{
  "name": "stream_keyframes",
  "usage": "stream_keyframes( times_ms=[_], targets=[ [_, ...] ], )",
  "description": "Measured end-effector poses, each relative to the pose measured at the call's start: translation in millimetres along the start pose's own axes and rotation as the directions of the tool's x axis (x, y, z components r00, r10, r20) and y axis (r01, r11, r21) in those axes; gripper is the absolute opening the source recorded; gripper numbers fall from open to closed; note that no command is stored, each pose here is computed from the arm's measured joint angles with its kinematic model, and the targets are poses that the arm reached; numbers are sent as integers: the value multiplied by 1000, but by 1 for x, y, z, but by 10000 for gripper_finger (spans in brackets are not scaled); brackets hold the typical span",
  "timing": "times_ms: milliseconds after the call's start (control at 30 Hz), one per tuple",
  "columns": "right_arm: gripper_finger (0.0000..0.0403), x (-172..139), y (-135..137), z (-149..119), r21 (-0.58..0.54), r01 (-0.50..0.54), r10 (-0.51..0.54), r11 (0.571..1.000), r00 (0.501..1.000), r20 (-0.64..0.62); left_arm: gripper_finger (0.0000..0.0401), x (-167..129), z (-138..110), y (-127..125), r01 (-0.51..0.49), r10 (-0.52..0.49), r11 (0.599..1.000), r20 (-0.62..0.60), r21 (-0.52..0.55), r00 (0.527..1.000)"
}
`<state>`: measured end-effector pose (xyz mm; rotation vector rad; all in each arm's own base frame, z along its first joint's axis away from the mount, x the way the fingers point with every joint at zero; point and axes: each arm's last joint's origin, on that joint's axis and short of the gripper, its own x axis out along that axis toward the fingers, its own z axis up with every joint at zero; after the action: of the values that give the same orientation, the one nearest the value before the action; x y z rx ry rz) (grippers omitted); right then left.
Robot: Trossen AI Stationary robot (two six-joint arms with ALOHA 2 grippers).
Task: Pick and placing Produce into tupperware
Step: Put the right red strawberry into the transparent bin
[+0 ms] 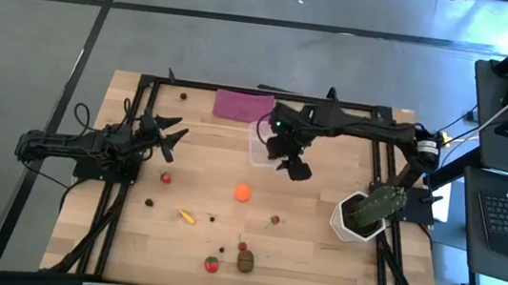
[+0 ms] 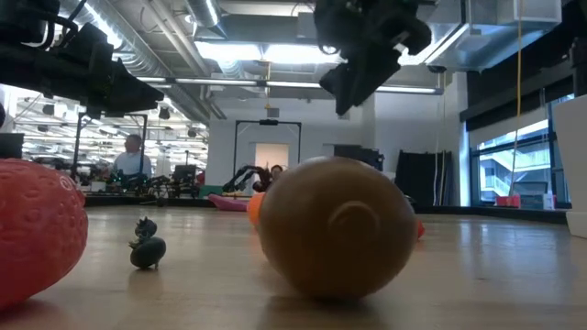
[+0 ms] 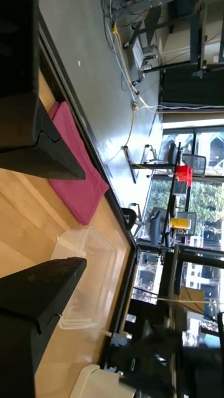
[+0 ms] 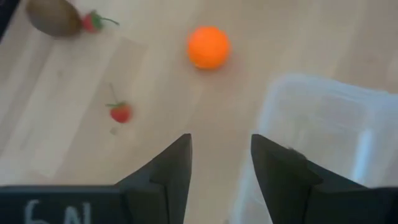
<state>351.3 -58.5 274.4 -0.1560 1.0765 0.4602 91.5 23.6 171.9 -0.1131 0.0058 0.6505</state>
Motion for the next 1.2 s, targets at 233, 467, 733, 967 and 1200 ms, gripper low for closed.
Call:
stream_keyframes(
  times_ms=[233,467,733,967,1200],
  targets=[
    [168,14,23,7,8,-41,41,999,999,-34,206,0,0,0,0,0,1000,0,0,1000],
    [168,45,61,1,63,-116,124,991,983,-138,206,0,0,0,0,0,1000,0,0,1000],
    [168,81,100,-11,-69,-59,40,996,968,-248,206,0,0,0,0,0,1000,0,0,1000],
    [168,92,106,-16,-46,-47,36,998,972,-231,206,0,0,0,0,0,1000,0,-1,1000],
    [168,92,105,-12,-5,-34,33,999,982,-187,206,0,0,0,0,0,1000,0,-1,1000]
  ],
)
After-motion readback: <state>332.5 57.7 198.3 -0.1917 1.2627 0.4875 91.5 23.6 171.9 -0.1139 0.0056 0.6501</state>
